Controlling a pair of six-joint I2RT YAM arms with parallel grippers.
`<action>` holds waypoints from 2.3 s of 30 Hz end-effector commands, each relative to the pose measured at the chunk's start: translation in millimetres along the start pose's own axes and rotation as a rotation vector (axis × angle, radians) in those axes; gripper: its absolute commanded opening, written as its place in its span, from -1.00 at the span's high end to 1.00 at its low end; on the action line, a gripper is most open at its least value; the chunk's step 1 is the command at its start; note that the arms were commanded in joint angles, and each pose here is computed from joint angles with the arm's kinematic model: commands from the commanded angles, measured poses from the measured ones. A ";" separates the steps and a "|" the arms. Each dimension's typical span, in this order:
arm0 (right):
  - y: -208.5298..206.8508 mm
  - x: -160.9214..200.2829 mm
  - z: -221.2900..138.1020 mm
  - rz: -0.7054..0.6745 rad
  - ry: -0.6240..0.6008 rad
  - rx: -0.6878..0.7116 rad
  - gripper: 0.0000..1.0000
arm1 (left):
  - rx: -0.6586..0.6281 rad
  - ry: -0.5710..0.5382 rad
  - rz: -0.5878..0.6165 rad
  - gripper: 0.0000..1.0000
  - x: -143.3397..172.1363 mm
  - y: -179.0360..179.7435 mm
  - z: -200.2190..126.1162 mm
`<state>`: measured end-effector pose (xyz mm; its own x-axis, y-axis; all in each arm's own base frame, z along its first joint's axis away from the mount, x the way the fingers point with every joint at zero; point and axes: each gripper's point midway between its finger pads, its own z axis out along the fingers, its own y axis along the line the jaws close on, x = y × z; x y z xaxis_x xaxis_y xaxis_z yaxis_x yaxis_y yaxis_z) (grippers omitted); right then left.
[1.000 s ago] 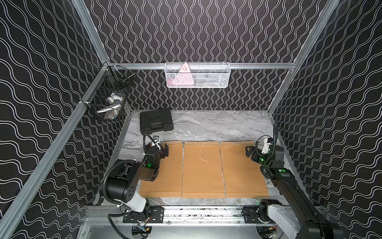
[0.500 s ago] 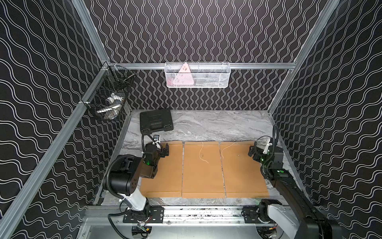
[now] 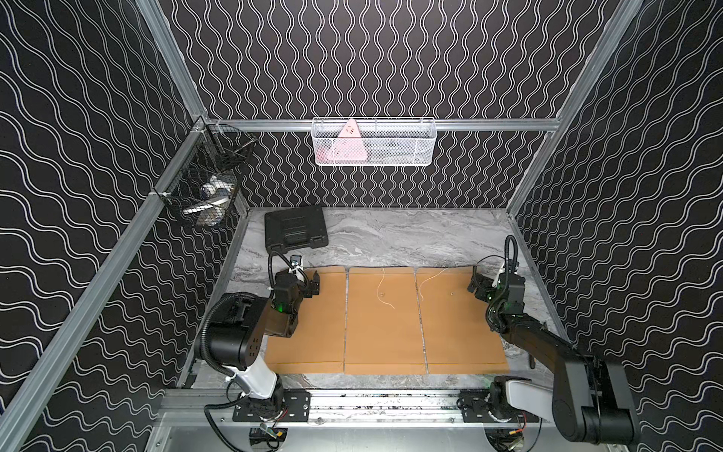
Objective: Open the file bag
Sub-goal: Reset both arms
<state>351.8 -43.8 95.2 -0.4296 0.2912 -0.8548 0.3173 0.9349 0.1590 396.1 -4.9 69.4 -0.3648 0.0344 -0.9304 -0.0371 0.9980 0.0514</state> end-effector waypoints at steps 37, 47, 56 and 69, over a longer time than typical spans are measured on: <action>10.8 -3.0 37.2 -0.060 -0.221 -0.072 -0.99 | 0.003 -0.029 0.001 -0.98 -7.8 -0.3 1.2; 11.5 -2.0 51.9 -0.070 -0.143 -0.033 -0.99 | 0.004 -0.028 -0.001 -0.98 -7.4 -0.3 1.2; 12.1 -4.2 51.3 -0.072 -0.163 -0.038 -0.99 | 0.004 -0.028 0.000 -0.98 -7.4 -0.5 1.2; 11.8 -3.2 51.4 -0.071 -0.158 -0.037 -0.99 | 0.000 -0.030 0.001 -0.98 -8.1 0.2 1.2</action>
<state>398.5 -43.7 69.4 -0.3310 0.1979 -0.9227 0.2600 0.9590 0.1125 396.1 -4.9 69.2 -0.3652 0.0344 -0.9303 -0.0371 0.9980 0.0515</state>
